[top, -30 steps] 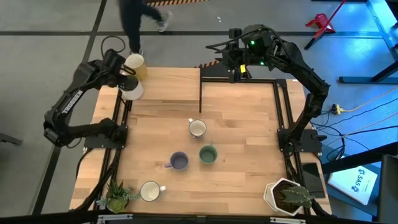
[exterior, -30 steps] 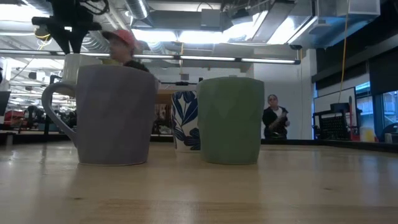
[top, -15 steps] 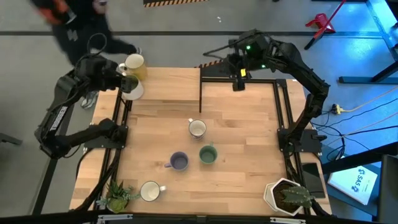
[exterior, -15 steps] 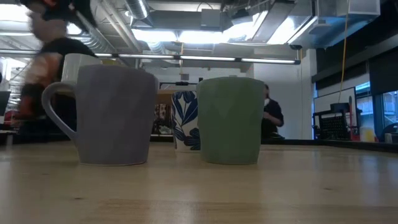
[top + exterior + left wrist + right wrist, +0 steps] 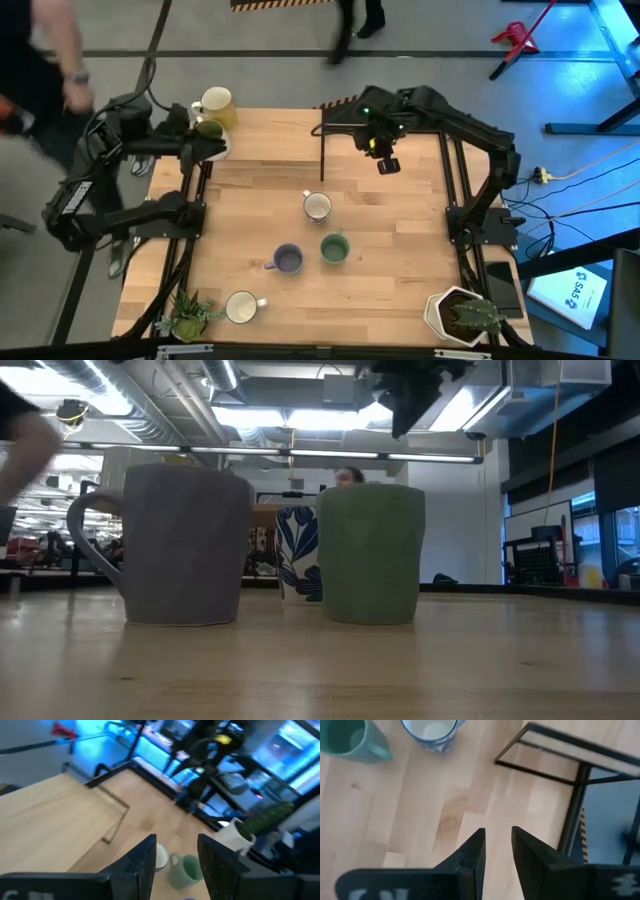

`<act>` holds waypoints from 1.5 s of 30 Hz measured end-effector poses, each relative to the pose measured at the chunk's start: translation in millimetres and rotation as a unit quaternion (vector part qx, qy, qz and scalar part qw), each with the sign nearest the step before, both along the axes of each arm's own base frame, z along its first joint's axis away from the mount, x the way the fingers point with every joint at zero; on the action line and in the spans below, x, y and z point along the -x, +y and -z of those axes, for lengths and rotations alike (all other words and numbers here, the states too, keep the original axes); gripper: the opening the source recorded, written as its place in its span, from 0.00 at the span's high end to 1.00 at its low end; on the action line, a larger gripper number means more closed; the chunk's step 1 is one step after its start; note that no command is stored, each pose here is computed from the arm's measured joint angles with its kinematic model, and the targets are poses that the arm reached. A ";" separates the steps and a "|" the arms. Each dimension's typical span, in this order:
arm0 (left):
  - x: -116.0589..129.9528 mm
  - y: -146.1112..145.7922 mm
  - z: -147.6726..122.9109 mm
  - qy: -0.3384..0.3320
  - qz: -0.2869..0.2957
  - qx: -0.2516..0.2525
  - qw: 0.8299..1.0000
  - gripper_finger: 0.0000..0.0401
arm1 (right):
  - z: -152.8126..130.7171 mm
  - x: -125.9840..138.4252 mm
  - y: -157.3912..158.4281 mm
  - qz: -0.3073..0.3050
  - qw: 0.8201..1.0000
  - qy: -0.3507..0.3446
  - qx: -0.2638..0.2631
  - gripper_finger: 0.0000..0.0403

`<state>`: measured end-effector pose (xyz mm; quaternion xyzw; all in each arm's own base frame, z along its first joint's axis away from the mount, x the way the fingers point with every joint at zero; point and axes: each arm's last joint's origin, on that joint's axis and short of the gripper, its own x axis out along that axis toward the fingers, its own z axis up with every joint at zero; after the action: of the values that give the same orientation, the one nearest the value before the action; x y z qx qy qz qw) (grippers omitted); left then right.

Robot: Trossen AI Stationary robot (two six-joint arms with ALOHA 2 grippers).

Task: Place coffee mugs
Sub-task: Put the top blue cup on the shelf

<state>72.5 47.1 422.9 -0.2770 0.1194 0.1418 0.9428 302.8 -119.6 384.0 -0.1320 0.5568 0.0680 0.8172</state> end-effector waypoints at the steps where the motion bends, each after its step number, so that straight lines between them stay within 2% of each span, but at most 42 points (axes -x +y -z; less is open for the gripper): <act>1: -5.4 1.1 -0.8 -0.002 0.013 0.000 1.000 0.66 | 1.5 0.2 0.0 0.000 1.000 0.004 -0.001 0.79; 5: -38.7 7.7 -5.0 -0.021 0.072 -0.010 0.997 0.66 | 1.7 0.2 0.0 0.000 1.000 0.004 -0.001 0.79; 8: -76.0 10.5 -1.4 -0.012 0.099 -0.031 0.995 0.66 | 0.4 2.0 0.4 0.007 1.000 0.006 0.001 0.79; 11: -113.2 8.2 13.4 0.033 0.107 -0.041 0.993 0.66 | -5.2 8.7 1.6 0.025 1.000 0.007 0.016 0.79; 15: -155.1 0.2 38.6 0.101 0.116 -0.044 0.987 0.66 | -18.4 25.2 4.2 0.063 0.995 0.015 0.071 0.79; 21: -200.8 -6.1 77.7 0.197 0.071 -0.072 0.975 0.66 | -42.3 52.7 11.5 0.103 0.986 -0.006 0.134 0.79; 25: -227.6 -8.6 109.4 0.253 0.031 -0.042 0.966 0.66 | -53.0 67.2 17.1 0.106 0.984 -0.022 0.143 0.79; 31: -255.3 -19.3 151.8 0.320 0.009 -0.031 0.947 0.66 | -62.7 80.8 23.2 0.104 0.984 -0.044 0.141 0.79; 39: -273.9 -27.7 194.4 0.383 -0.016 -0.027 0.923 0.66 | -65.8 85.7 25.8 0.096 0.985 -0.052 0.136 0.79; 45: -279.6 -32.2 203.0 0.385 -0.025 -0.009 0.923 0.66 | -65.7 85.6 26.0 0.089 0.985 -0.051 0.136 0.79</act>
<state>352.1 14.9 219.9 -0.1956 0.4650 0.2616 0.8228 217.3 -93.6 449.8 -0.1946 0.5277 -0.0884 0.8221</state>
